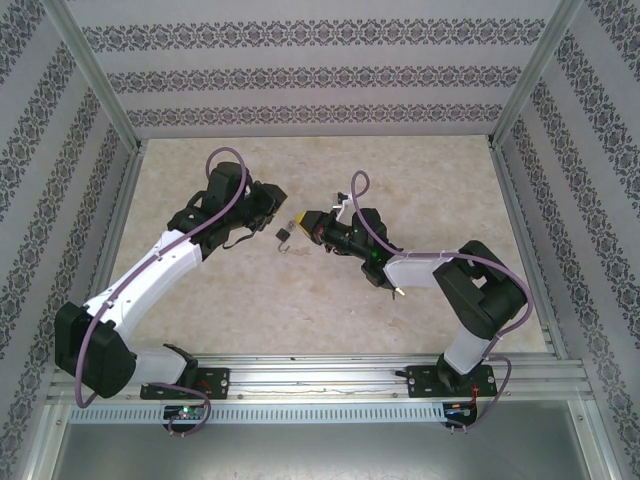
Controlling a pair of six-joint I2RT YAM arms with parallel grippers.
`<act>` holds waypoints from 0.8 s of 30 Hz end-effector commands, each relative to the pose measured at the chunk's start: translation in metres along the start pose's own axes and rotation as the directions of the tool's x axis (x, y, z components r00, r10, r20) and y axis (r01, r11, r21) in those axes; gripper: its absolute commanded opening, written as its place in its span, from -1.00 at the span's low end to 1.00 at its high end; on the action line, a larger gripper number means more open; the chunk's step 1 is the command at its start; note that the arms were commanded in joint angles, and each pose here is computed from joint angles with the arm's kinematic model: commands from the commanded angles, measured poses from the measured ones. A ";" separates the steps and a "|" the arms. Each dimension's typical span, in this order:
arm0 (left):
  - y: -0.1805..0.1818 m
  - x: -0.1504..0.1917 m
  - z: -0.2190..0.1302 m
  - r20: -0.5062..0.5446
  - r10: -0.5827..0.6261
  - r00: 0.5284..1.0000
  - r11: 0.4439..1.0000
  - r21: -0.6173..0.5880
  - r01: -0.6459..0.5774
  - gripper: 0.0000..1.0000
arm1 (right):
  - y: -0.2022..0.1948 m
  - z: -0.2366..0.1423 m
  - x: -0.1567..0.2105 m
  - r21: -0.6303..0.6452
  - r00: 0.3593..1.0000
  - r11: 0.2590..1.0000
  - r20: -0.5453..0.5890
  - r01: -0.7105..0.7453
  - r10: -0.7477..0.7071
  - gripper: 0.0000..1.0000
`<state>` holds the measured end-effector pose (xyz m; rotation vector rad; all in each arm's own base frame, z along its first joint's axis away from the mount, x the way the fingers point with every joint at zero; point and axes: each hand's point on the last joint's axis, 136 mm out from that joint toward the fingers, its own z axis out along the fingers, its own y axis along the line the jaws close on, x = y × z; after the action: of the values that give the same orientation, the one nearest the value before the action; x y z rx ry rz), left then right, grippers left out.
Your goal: Unlock with the key
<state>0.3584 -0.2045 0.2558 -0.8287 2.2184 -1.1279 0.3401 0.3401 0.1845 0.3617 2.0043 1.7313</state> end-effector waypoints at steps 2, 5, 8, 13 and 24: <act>0.007 -0.014 -0.016 0.063 0.034 0.997 0.999 -0.022 -0.033 -0.52 | 0.002 -0.010 0.000 0.070 0.991 0.989 -0.025 0.130 -0.128 -0.86; 0.026 -0.021 -0.021 0.090 0.039 0.995 0.996 -0.079 -0.032 -0.45 | -0.006 -0.017 0.002 0.179 0.973 0.957 -0.077 0.227 -0.216 -0.76; 0.052 -0.024 -0.026 0.107 0.052 0.993 0.986 -0.163 -0.034 -0.33 | -0.020 -0.020 0.001 0.270 0.954 0.917 -0.144 0.295 -0.264 -0.56; 0.098 -0.023 -0.034 0.113 0.063 0.992 0.955 -0.296 -0.027 -0.21 | -0.043 -0.009 0.005 0.370 0.905 0.831 -0.257 0.416 -0.339 -0.36; 0.167 -0.016 -0.078 0.206 -0.011 0.979 0.915 -0.392 0.093 0.07 | -0.085 0.054 0.018 0.396 0.894 0.821 -0.351 0.412 -0.279 -0.21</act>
<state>0.2805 -0.0883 0.1613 -1.0801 2.3129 -0.6354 0.3591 0.3722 0.1017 -0.0818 2.4704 1.1392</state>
